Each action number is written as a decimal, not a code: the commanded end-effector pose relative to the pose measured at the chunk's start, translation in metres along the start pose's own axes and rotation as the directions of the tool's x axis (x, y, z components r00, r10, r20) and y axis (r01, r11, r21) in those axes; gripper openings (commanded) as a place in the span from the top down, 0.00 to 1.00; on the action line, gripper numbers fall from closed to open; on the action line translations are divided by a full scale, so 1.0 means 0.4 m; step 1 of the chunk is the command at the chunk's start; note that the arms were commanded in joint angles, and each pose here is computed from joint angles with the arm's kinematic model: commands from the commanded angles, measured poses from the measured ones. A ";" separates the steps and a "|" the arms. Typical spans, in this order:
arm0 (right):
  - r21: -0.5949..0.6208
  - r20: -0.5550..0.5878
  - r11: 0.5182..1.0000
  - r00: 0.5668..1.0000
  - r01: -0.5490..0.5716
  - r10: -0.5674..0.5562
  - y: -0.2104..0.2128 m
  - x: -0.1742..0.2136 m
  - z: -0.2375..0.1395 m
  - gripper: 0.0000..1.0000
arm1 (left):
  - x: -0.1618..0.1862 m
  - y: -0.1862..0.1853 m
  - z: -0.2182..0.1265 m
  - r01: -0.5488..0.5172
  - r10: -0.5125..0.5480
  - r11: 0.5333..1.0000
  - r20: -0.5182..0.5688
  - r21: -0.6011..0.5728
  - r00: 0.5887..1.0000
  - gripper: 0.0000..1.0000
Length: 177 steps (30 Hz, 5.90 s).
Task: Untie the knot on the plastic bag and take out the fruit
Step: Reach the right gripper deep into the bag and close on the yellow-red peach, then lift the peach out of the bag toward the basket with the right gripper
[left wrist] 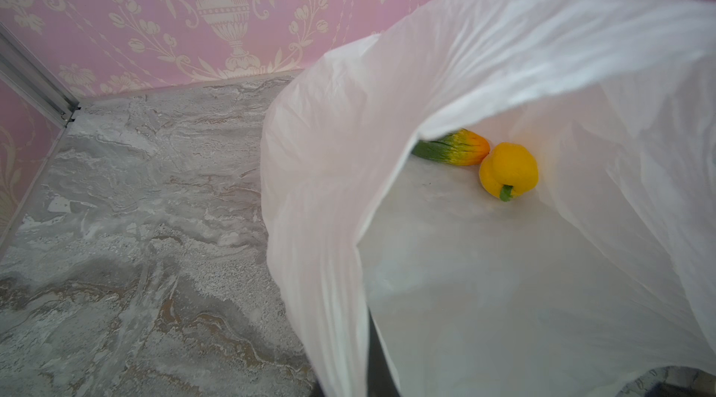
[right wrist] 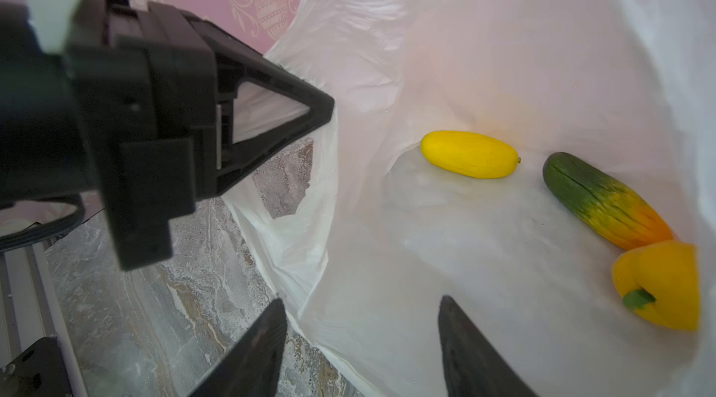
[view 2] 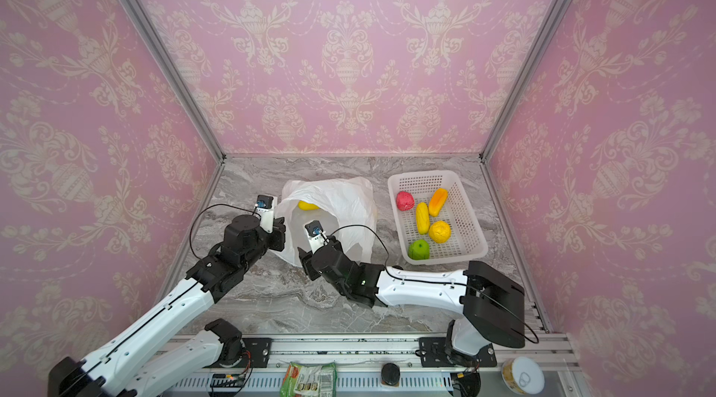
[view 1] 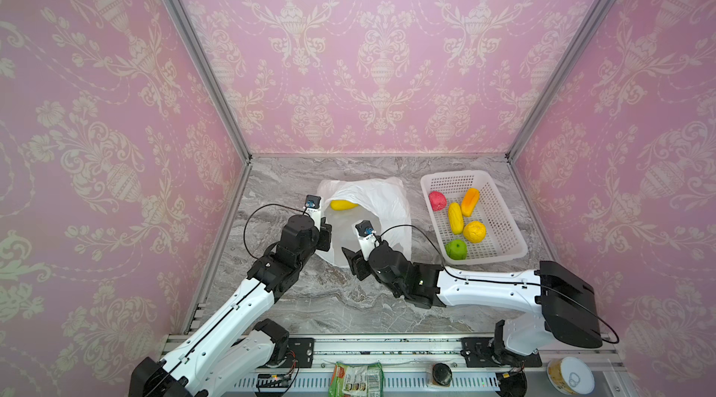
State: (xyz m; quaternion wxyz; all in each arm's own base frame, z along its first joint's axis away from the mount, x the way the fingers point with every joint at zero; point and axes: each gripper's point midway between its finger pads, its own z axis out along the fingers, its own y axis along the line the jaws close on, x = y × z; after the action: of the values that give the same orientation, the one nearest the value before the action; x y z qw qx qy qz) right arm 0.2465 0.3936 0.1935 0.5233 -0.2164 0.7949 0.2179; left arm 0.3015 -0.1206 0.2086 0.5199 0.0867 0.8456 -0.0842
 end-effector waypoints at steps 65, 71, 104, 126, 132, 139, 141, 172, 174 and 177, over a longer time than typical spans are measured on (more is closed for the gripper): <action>0.536 -0.280 0.826 0.960 0.177 -0.024 -0.444 0.150 0.258 0.00 | -0.143 -0.082 -0.183 -0.031 0.029 0.998 0.023 0.063 0.999 1.00; 0.592 -0.361 0.783 0.931 0.193 0.044 -0.504 0.197 0.320 0.00 | -0.129 -0.066 -0.168 -0.043 0.043 0.999 0.007 0.015 0.999 1.00; 0.269 -0.186 0.957 0.970 -0.106 0.159 -0.395 0.088 0.239 0.74 | 0.037 0.009 -0.060 -0.002 -0.013 0.988 -0.096 -0.154 0.995 1.00; 0.417 -0.257 0.907 0.948 -0.064 0.185 -0.414 0.103 0.474 0.00 | 0.039 -0.025 -0.048 -0.013 0.003 0.996 -0.110 -0.085 0.994 1.00; 0.417 -0.305 0.908 0.935 -0.039 0.181 -0.409 0.109 0.499 0.14 | 0.038 -0.025 -0.049 -0.012 0.003 0.997 -0.107 -0.083 0.994 1.00; 0.322 -0.285 0.945 0.947 -0.055 0.152 -0.374 0.086 0.483 0.39 | 0.032 -0.020 -0.055 -0.011 0.002 0.996 -0.097 -0.089 0.995 1.00; 0.286 -0.274 0.956 0.950 -0.067 0.148 -0.356 0.063 0.461 0.42 | 0.032 -0.017 -0.055 -0.011 0.002 0.995 -0.095 -0.094 0.995 1.00; 0.343 0.312 0.908 0.941 -0.240 0.131 -0.552 -0.153 -0.279 0.65 | 0.029 -0.002 -0.051 -0.003 -0.008 0.993 -0.092 -0.118 0.996 1.00; 0.470 0.339 0.818 0.924 -0.332 0.180 -0.646 -0.108 -0.316 0.65 | 0.030 -0.003 -0.050 -0.004 -0.007 0.993 -0.095 -0.118 0.995 1.00; 0.562 0.357 0.696 0.890 -0.447 0.284 -0.752 -0.017 -0.336 0.66 | 0.030 -0.003 -0.051 -0.003 -0.008 0.993 -0.093 -0.116 0.996 1.00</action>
State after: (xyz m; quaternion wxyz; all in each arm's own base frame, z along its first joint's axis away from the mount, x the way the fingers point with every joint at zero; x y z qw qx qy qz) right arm 0.3216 0.1200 0.2503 0.6345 0.0600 0.7611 0.1204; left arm 0.2780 -0.1206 0.2083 0.4819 0.0634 0.8732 -0.0366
